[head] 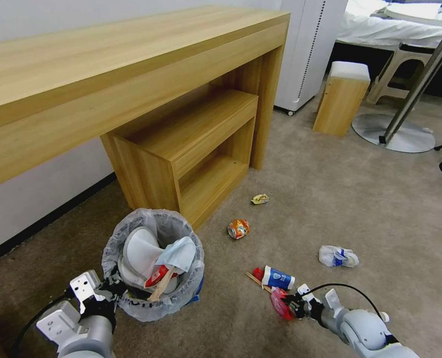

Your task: Pick up the trash bin and place the garbage on the floor into it.

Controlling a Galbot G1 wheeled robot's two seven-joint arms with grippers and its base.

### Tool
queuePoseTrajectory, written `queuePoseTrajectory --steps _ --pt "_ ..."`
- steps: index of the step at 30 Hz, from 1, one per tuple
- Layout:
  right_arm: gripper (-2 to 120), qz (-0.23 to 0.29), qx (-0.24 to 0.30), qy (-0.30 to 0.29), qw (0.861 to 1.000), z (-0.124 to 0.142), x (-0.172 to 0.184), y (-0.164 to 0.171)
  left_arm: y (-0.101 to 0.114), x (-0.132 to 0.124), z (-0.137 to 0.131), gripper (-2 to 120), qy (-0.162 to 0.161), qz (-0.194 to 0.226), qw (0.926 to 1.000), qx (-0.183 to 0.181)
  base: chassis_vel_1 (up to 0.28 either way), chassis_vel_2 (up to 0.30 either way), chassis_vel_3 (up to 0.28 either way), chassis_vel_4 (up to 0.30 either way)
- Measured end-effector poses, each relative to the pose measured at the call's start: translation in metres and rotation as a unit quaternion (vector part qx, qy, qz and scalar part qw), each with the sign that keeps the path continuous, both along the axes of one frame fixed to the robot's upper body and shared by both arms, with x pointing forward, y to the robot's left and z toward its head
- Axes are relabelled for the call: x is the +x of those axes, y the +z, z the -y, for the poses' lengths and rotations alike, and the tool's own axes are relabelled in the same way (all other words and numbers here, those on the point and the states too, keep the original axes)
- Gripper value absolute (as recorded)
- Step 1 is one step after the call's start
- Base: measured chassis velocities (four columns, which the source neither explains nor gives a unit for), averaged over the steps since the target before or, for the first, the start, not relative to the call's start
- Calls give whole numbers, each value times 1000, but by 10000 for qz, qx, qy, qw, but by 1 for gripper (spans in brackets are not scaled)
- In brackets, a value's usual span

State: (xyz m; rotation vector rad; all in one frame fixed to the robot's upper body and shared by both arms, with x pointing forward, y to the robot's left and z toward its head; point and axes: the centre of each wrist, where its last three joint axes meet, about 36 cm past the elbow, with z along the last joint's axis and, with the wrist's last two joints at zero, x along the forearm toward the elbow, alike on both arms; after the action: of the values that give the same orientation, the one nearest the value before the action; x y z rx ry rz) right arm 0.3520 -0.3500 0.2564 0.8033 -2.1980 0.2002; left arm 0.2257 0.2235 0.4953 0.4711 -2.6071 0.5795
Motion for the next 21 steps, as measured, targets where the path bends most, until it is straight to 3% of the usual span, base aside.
queuePoseTrajectory --steps 4,8,16,18,21 --pt "40 18 6 58 10000 2 1 0 0 0 0 1 3 0 10000 1 0 0 0 0" --pt "62 -9 -81 -117 9999 4 10 -10 0 -1 1 1 8 -14 10000 5 0 0 0 0" --pt "85 -136 -283 -304 9990 1 14 -21 0 -1 0 1 20 -12 10000 22 0 0 0 0" --pt "96 -164 -336 -386 9986 -1 16 -23 0 -1 0 1 20 -3 10000 20 0 0 0 0" --pt "93 -175 -363 -397 9984 -2 17 -25 0 0 0 1 17 1 10000 11 0 0 0 0"
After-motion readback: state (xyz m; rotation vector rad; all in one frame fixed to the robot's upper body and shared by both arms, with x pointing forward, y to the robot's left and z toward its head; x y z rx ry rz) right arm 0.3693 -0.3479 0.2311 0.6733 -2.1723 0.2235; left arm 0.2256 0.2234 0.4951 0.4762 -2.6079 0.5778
